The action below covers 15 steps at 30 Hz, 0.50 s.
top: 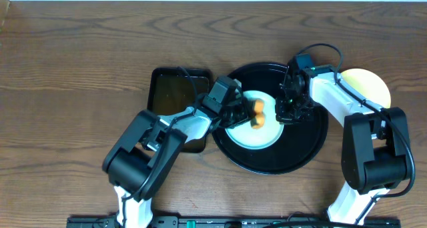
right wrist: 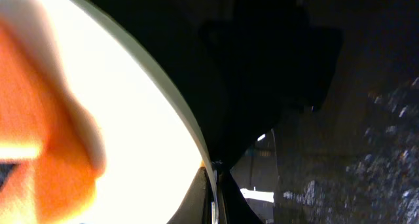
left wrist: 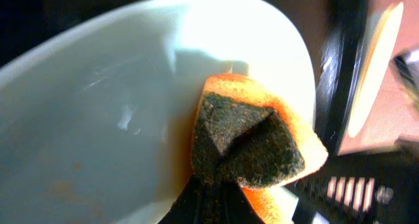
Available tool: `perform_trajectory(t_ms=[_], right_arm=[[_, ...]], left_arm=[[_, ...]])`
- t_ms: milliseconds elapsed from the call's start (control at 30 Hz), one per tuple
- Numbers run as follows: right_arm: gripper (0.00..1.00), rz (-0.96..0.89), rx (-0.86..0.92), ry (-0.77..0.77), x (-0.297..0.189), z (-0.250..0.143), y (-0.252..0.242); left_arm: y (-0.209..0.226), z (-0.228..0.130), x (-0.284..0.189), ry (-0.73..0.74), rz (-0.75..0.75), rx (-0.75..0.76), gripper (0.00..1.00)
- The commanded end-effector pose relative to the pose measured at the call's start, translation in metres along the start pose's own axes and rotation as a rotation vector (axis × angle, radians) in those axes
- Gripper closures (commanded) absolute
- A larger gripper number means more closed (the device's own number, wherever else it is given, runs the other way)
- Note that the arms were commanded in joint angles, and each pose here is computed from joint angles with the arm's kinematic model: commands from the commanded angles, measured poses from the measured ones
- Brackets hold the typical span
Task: Clean dirty plates on tray and stack at the side
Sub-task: 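Scrub the pale green plate with the sponge in the left gripper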
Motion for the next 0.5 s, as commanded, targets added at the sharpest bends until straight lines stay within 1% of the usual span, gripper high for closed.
perform_trajectory(t_ms=[0,167,267,400,467], right_arm=[[0.99,-0.023,-0.019,-0.010,-0.001,-0.002,-0.002],[0.99,-0.023,-0.019,-0.010,-0.001,-0.002,-0.002],[0.99,-0.023,-0.019,-0.010,-0.001,-0.002,-0.002],[0.99,-0.023,-0.020,-0.010,-0.001,-0.002,-0.002],[0.99,-0.023,-0.020,-0.010,-0.001,-0.002,-0.002]], left_arm=[[0.020,-0.024,-0.003,0.096,0.084,0.050,0.93],[0.042,-0.011,-0.030,0.016,0.330,0.218,0.93],[0.048,0.002,-0.048,-0.044,0.444,0.320,0.93],[0.060,0.018,-0.067,-0.133,0.594,0.336,0.93],[0.061,0.020,-0.068,-0.141,0.594,0.331,0.92]])
Point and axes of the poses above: each gripper's point midway between its finger pads, its own x axis out along the fingers, its own y axis along the line the jaws close on, z = x × y, the point moved 5 cm from there along -x, back along the fingers, and after that the axes turned 13 degrees about x, right-handed, at the moved point
